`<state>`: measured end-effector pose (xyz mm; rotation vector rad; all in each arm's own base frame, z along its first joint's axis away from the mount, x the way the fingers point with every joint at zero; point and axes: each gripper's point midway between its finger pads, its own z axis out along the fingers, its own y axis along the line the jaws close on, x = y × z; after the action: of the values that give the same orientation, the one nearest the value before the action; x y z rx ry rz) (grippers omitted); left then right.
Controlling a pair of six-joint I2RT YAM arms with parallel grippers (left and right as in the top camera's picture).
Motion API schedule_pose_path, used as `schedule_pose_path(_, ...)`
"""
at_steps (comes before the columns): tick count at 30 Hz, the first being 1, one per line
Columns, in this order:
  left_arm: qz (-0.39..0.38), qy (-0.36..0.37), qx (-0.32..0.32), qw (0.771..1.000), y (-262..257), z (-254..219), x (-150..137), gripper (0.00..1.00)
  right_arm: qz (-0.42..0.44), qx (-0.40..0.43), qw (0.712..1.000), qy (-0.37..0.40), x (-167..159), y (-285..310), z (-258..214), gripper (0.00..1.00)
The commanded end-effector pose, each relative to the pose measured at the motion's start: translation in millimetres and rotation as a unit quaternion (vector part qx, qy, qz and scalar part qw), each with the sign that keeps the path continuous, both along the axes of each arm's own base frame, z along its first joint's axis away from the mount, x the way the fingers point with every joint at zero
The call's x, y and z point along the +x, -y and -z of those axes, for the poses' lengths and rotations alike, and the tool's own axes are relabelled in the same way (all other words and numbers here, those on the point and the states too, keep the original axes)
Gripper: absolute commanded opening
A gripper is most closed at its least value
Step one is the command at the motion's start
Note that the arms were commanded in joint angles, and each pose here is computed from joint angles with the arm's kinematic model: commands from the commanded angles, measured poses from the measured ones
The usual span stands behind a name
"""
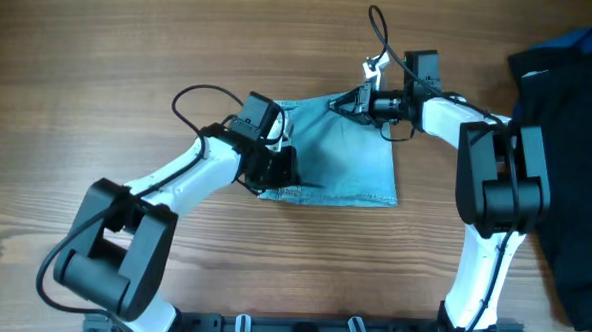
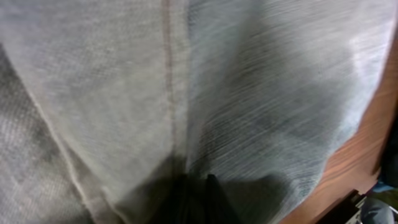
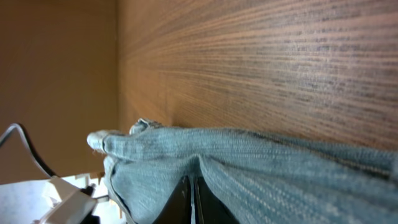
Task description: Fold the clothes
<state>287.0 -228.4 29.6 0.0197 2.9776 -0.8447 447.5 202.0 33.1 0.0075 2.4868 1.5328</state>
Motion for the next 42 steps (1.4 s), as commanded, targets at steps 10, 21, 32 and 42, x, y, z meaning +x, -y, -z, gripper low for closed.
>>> schedule_pose_path(10, 0.003, 0.170, 0.021, 0.985, -12.6, -73.0, 31.1, 0.23, 0.030, 0.009, 0.994, 0.106, 30.9, 16.2, -115.7, 0.06)
schedule_pose_path(21, -0.038, 0.206, -0.009, 0.978, -2.7, -30.0, 93.7, 0.29, -0.050, -0.056, 0.995, -0.071, -78.8, 6.5, -61.2, 0.04)
schedule_pose_path(32, -0.090, 0.200, -0.003, 0.976, -41.9, 5.4, 128.8, 0.26, -0.029, -0.103, 0.973, -0.203, -145.4, 24.3, 8.6, 0.04)
schedule_pose_path(42, -0.057, 0.180, -0.075, 0.979, -29.9, -75.3, 94.8, 0.29, -0.019, -0.113, 0.974, -0.195, -140.3, 26.4, 11.9, 0.05)
